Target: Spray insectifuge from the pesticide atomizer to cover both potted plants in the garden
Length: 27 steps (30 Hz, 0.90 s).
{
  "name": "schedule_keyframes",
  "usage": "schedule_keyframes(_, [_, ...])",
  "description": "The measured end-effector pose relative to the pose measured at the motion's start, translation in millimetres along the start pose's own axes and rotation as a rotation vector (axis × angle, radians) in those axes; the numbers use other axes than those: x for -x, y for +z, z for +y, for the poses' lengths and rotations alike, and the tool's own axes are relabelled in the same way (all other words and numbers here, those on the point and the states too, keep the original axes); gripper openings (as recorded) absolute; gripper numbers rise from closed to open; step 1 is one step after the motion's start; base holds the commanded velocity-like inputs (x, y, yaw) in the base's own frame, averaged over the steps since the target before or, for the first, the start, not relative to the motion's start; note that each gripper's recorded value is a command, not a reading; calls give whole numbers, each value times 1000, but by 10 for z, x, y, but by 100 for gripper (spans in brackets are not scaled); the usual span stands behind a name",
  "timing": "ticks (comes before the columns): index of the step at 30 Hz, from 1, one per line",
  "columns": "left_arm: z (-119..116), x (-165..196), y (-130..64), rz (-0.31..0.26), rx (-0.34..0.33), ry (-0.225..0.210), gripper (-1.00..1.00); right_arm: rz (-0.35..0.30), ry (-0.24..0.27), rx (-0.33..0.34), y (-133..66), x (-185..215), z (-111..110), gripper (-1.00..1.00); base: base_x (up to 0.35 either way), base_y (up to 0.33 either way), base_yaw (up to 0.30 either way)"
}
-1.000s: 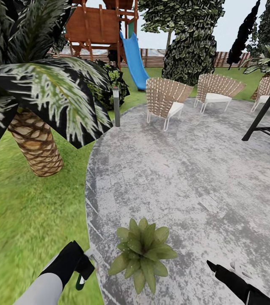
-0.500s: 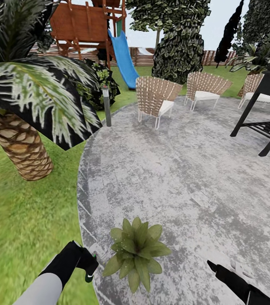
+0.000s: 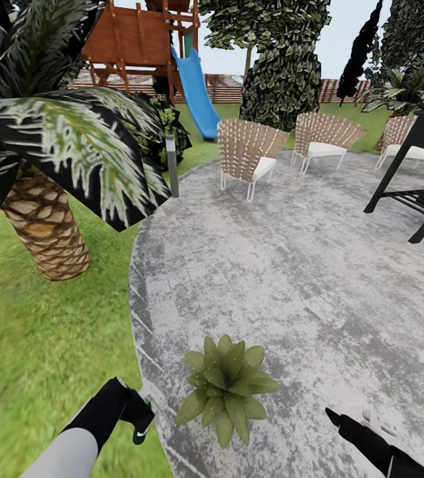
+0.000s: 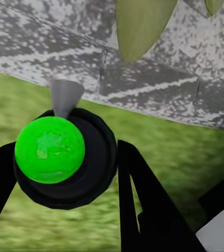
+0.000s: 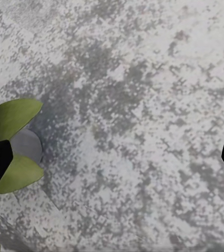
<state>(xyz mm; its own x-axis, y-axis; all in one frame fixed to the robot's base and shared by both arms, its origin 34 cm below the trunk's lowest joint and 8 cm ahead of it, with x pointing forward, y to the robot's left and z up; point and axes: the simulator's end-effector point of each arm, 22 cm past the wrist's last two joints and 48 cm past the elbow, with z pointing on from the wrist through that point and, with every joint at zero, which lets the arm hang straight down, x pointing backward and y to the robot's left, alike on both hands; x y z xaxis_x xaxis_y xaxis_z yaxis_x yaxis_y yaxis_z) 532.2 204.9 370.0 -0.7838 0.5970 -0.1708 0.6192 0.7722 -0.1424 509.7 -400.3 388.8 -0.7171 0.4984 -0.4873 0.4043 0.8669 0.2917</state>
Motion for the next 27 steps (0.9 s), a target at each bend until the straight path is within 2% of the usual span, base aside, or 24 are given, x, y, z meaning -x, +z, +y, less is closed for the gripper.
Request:
schedule_keyframes(4, [-10, -56, 2, 36, 5, 1, -100, 0, 0, 0, 0, 0, 0, 100, -1, 2, 0])
schedule_keyframes(6, [-1, -135, -2, 83, 18, 13, -100, 0, 0, 0, 0, 0, 0, 100, 0, 0, 0])
schedule_keyframes(7, [-15, -217, -11, 145, 35, 22, -100, 0, 0, 0, 0, 0, 0, 100, 0, 0, 0])
schedule_keyframes(10, [-36, -261, -28, 198, 52, 27, -100, 0, 0, 0, 0, 0, 0, 100, 0, 0, 0])
schedule_keyframes(14, [-25, -256, -37, 208, 62, 34, -100, 0, 0, 0, 0, 0, -1, 100, 0, 0, -89])
schedule_keyframes(27, [22, -260, -36, 205, 71, 31, -100, 5, 0, -3, 7, -24, -16, 100, 19, 22, -269])
